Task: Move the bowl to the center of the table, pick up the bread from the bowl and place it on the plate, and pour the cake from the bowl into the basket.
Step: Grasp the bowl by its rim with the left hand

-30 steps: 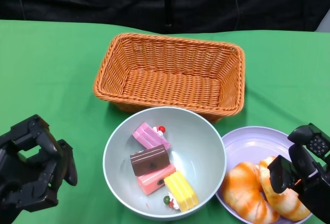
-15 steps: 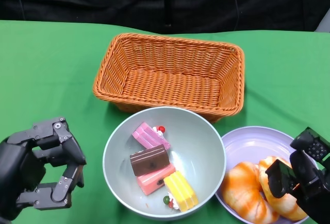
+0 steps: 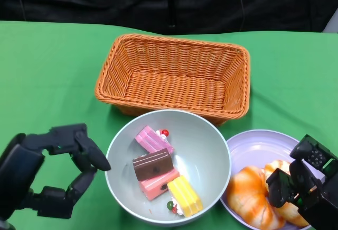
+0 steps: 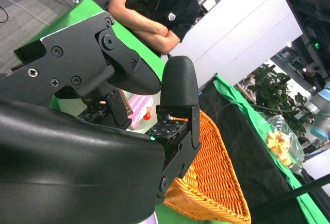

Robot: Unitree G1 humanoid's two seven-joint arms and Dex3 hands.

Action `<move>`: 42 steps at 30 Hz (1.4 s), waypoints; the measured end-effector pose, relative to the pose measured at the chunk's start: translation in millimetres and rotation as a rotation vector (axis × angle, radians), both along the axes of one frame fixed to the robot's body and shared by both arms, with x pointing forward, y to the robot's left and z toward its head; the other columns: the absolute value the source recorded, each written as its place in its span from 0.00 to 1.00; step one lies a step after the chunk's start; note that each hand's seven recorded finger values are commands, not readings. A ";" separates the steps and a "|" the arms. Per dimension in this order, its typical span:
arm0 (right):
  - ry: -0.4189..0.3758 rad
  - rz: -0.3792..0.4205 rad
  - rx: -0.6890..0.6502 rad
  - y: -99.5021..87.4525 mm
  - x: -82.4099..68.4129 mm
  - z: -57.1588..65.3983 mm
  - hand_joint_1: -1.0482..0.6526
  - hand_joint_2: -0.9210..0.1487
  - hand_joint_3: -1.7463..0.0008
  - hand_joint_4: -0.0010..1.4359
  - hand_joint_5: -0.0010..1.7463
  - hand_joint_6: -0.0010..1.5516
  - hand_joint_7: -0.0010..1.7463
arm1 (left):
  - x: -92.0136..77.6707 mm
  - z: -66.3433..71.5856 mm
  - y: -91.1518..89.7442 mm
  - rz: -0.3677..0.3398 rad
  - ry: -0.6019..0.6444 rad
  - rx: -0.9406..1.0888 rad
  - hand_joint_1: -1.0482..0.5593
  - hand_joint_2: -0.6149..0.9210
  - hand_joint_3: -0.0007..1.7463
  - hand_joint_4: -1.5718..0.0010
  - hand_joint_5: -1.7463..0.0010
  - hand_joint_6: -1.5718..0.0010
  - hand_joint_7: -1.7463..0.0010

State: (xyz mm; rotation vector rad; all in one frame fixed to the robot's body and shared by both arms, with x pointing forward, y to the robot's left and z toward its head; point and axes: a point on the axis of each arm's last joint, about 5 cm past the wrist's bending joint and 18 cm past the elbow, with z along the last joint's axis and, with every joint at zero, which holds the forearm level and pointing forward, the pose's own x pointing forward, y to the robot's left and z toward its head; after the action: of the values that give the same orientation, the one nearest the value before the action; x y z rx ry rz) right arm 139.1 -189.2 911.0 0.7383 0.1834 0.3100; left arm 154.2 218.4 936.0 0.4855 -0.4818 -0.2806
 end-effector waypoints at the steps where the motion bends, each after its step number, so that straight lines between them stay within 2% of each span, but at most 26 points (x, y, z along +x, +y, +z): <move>1: 0.003 -0.002 0.000 0.4 0.0 -0.2 0.53 0.27 0.36 0.58 1.00 0.40 1.00 | -0.2 1.6 0.1 0.001 -0.020 0.066 0.50 0.57 0.64 0.51 0.53 0.46 0.62; 2: 0.005 -0.005 -0.001 0.8 0.1 -0.5 0.53 0.26 0.37 0.57 1.00 0.40 1.00 | -0.4 3.2 0.4 -0.002 -0.040 0.130 0.52 0.59 0.58 0.51 0.62 0.43 0.73; 3: 0.009 -0.007 -0.004 1.0 0.2 -0.7 0.53 0.25 0.37 0.57 1.00 0.40 1.00 | -0.6 4.9 0.3 -0.008 -0.063 0.194 0.53 0.60 0.55 0.51 0.66 0.41 0.78; 4: 0.012 -0.010 -0.006 1.1 0.3 -1.0 0.53 0.25 0.38 0.57 1.00 0.40 1.00 | -0.5 6.4 0.1 -0.020 -0.085 0.247 0.54 0.61 0.53 0.51 0.68 0.40 0.81; 7: 0.018 -0.017 -0.007 1.7 0.5 -1.2 0.53 0.25 0.38 0.57 1.00 0.40 1.00 | 2.5 9.7 0.7 -0.057 -0.158 0.368 0.51 0.70 0.35 0.54 0.76 0.37 0.94; 13: 0.040 -0.044 -0.008 3.1 0.8 -1.3 0.53 0.23 0.36 0.57 1.00 0.40 1.00 | 15.8 17.4 5.8 -0.185 -0.282 0.578 0.42 0.87 0.09 0.59 0.87 0.39 1.00; 15: 0.047 -0.049 -0.008 3.6 0.9 -1.3 0.53 0.24 0.36 0.57 1.00 0.40 1.00 | 19.3 20.4 7.9 -0.222 -0.306 0.635 0.40 0.89 0.04 0.59 0.91 0.39 1.00; 20: 0.065 -0.056 -0.005 5.2 1.5 -1.3 0.53 0.24 0.35 0.57 1.00 0.40 1.00 | 28.1 27.0 8.7 -0.307 -0.385 0.766 0.34 0.92 0.01 0.58 0.95 0.40 1.00; 25: 0.075 -0.068 -0.002 5.4 1.5 -0.6 0.53 0.23 0.35 0.57 1.00 0.40 1.00 | 38.2 35.8 6.4 -0.381 -0.449 0.893 0.36 0.94 0.01 0.55 0.96 0.41 1.00; 30: 0.086 -0.081 -0.008 5.7 1.6 1.1 0.53 0.23 0.36 0.57 1.00 0.41 1.00 | 45.1 29.2 4.9 -0.430 -0.458 0.896 0.39 0.94 0.00 0.52 0.96 0.40 1.00; 37: 0.092 -0.090 0.007 7.3 1.7 4.3 0.54 0.22 0.36 0.58 1.00 0.41 0.99 | 51.9 11.1 3.2 -0.469 -0.431 0.836 0.38 0.99 0.01 0.51 0.97 0.41 1.00; 42: 0.103 -0.104 0.016 8.9 1.1 7.3 0.54 0.21 0.37 0.59 1.00 0.43 0.95 | 56.3 4.0 0.9 -0.493 -0.408 0.808 0.38 0.98 0.00 0.51 0.97 0.42 1.00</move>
State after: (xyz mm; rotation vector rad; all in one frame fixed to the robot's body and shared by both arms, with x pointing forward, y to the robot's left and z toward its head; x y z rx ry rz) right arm 140.2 -180.3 918.3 0.7772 0.2394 0.1744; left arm 210.6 219.3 940.0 1.2261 -0.8885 -0.8749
